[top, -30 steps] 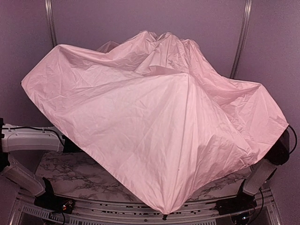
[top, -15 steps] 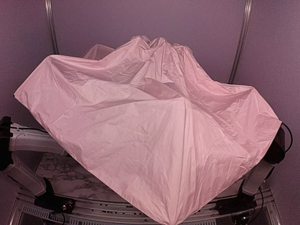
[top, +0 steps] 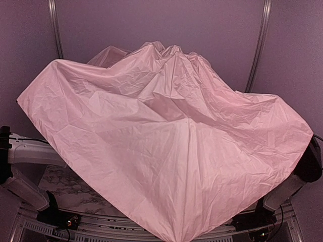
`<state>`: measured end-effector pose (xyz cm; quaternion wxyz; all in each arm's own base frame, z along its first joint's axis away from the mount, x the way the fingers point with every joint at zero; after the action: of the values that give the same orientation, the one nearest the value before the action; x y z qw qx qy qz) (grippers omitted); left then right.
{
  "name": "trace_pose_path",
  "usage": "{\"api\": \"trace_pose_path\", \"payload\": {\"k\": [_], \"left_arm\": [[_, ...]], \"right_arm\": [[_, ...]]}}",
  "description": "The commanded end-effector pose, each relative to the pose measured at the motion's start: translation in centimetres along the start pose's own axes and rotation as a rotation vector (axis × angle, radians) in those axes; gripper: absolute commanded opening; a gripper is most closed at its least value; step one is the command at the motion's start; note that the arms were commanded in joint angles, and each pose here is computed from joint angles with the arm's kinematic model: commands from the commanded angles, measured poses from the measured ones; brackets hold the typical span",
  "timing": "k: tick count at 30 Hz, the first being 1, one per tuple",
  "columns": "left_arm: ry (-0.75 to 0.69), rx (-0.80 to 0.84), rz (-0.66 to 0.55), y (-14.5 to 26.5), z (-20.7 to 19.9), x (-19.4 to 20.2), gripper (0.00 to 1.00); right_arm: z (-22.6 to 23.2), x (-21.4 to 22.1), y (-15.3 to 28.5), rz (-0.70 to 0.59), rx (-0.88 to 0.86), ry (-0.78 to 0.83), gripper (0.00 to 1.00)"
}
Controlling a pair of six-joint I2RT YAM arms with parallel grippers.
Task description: Put away the umbrella
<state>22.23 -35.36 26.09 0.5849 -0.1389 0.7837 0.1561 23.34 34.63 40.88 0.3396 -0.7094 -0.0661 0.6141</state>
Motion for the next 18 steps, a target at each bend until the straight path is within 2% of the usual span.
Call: {"api": "trace_pose_path", "payload": {"k": [1, 4, 8, 18], "left_arm": [[-0.025, 0.007, -0.299, 2.2, -1.2, -7.7, 0.00], [-0.006, -0.014, -0.378, 2.8, -1.2, -9.2, 0.00], [-0.010, 0.004, -0.415, 2.6, -1.7, -9.9, 0.00], [0.024, 0.018, -0.456, 2.9, -1.9, -9.9, 0.00]], "right_arm": [[0.0, 8.1, 2.3, 0.351, 0.000, 0.039, 0.01], [0.5, 10.5, 3.8, 0.430, 0.012, 0.036, 0.01], [0.7, 12.8, 5.0, 0.486, 0.016, -0.018, 0.02], [0.7, 14.0, 6.5, 0.526, 0.043, -0.055, 0.02]]}}
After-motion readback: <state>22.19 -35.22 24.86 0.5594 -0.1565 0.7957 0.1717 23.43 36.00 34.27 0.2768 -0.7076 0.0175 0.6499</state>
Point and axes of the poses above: each gripper's point midway between its finger pads, its own y axis back along the fingers, its own z axis along the line the jaws close on, x = y × z, the point moved 4 cm from there along y, back along the fingers, and after that the axes turned 14 degrees about y, right-handed, at the moved point
